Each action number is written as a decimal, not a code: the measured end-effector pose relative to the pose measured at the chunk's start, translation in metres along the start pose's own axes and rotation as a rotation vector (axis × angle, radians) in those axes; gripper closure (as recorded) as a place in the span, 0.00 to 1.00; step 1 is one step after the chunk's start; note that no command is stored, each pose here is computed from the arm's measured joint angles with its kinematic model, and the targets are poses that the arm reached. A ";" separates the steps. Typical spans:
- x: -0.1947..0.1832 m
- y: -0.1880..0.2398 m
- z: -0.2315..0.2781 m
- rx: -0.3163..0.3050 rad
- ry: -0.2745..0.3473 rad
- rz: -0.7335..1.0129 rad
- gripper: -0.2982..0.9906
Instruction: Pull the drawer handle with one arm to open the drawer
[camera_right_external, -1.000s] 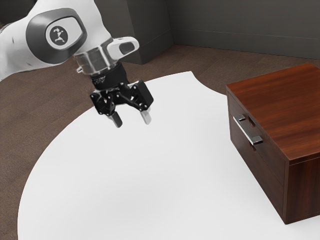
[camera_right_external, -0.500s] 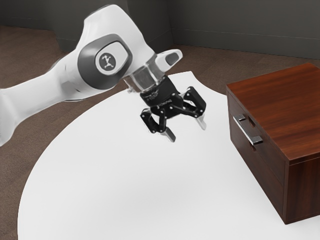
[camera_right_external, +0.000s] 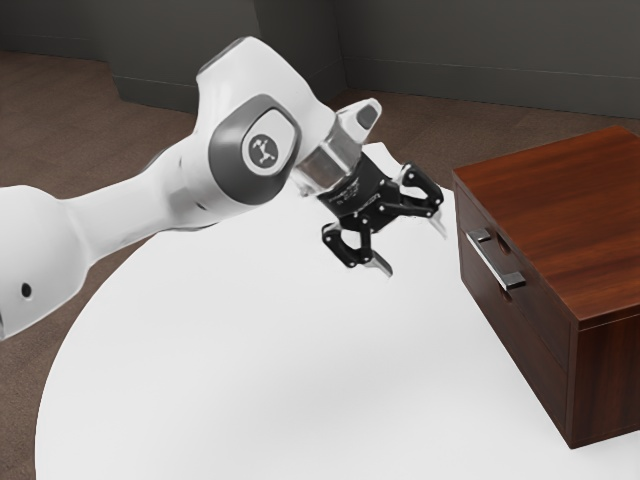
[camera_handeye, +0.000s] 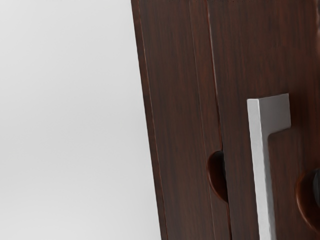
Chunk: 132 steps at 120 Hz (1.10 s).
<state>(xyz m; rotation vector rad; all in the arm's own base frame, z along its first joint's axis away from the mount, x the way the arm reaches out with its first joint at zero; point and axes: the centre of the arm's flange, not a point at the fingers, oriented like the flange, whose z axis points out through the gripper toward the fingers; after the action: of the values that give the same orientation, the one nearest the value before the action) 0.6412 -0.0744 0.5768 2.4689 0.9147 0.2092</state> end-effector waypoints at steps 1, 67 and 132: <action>0.000 0.000 -0.001 -0.003 0.002 -0.002 0.28; -0.014 0.023 0.014 -0.094 0.035 -0.097 0.35; -0.019 0.027 0.042 -0.078 0.024 -0.127 0.45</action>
<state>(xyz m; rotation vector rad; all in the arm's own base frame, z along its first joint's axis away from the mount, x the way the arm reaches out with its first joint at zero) 0.6552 -0.1207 0.5543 2.3322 1.0500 0.2270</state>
